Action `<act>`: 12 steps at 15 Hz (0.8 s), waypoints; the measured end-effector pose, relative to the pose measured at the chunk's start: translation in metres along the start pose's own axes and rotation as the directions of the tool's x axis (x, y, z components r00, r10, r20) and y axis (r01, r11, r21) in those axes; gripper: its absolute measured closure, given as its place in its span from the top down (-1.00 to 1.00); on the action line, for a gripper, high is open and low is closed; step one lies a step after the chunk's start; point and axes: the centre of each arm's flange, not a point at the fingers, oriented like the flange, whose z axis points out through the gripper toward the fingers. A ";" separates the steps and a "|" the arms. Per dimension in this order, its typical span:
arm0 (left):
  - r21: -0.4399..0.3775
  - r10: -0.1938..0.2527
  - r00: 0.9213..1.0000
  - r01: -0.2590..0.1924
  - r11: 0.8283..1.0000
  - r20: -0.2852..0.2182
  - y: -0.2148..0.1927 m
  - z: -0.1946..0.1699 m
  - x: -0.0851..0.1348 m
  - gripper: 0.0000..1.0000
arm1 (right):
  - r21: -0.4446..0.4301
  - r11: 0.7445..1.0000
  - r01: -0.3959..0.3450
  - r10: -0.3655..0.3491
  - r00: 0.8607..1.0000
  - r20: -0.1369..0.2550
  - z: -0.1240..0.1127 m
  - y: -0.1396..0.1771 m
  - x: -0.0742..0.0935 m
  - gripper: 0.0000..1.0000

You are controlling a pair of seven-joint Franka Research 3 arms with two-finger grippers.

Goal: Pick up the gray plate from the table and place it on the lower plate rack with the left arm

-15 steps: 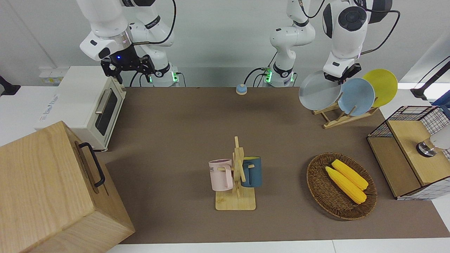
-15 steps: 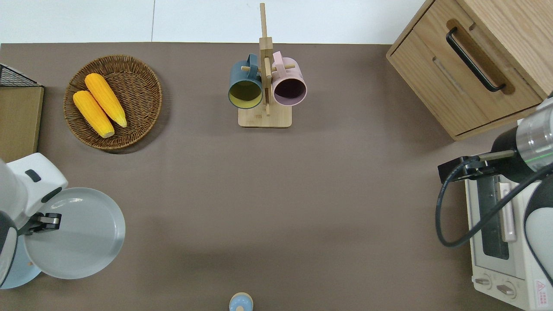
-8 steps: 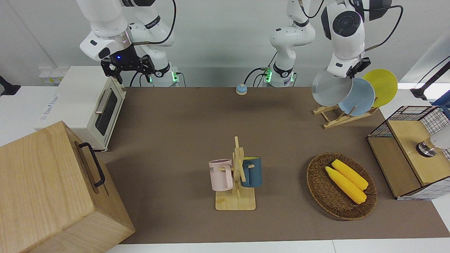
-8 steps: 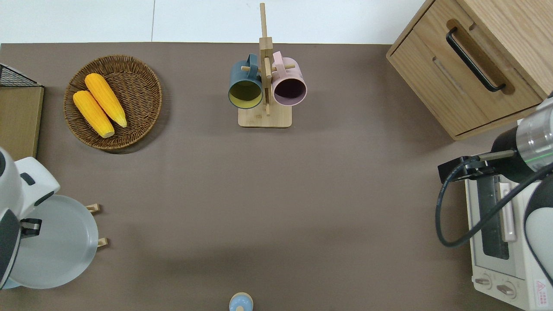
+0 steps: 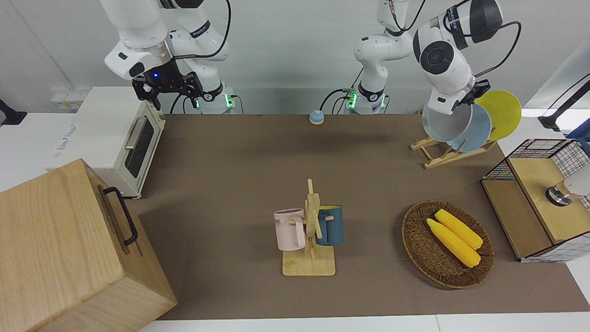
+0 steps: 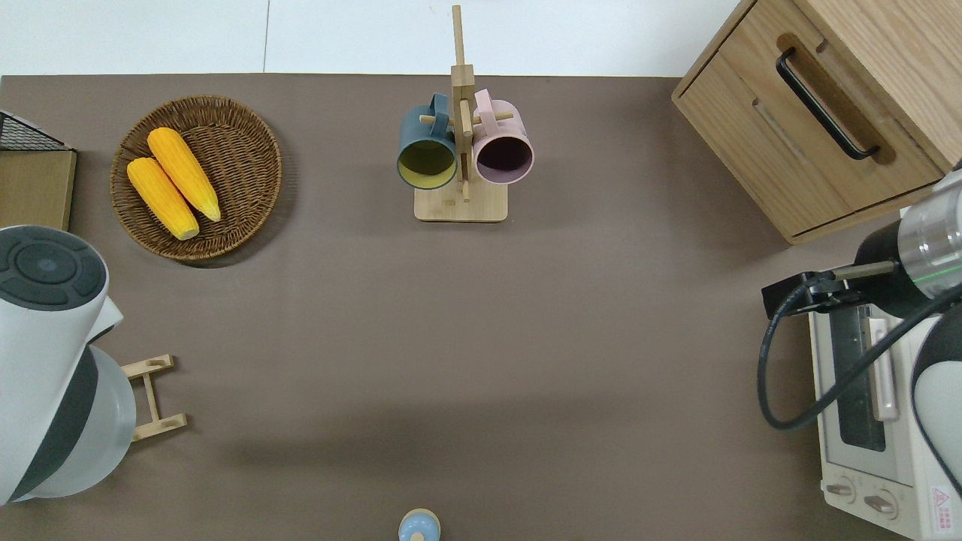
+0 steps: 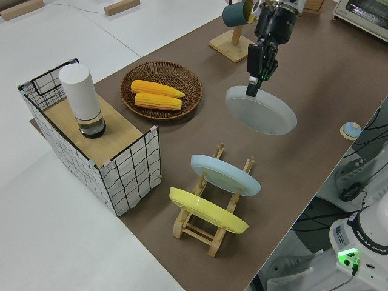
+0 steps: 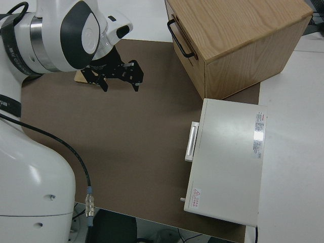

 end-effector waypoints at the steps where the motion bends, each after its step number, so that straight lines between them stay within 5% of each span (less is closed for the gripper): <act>1: 0.010 0.000 1.000 0.000 1.000 0.010 0.004 0.005 0.004 -0.92 | 0.000 1.000 0.000 0.000 1.000 0.000 0.000 0.000 0.000 0.97; 12: 0.091 -0.026 0.995 0.017 0.996 0.096 0.054 0.058 0.035 -0.92 | 0.000 1.000 0.000 0.000 1.000 0.000 0.000 0.000 0.000 0.97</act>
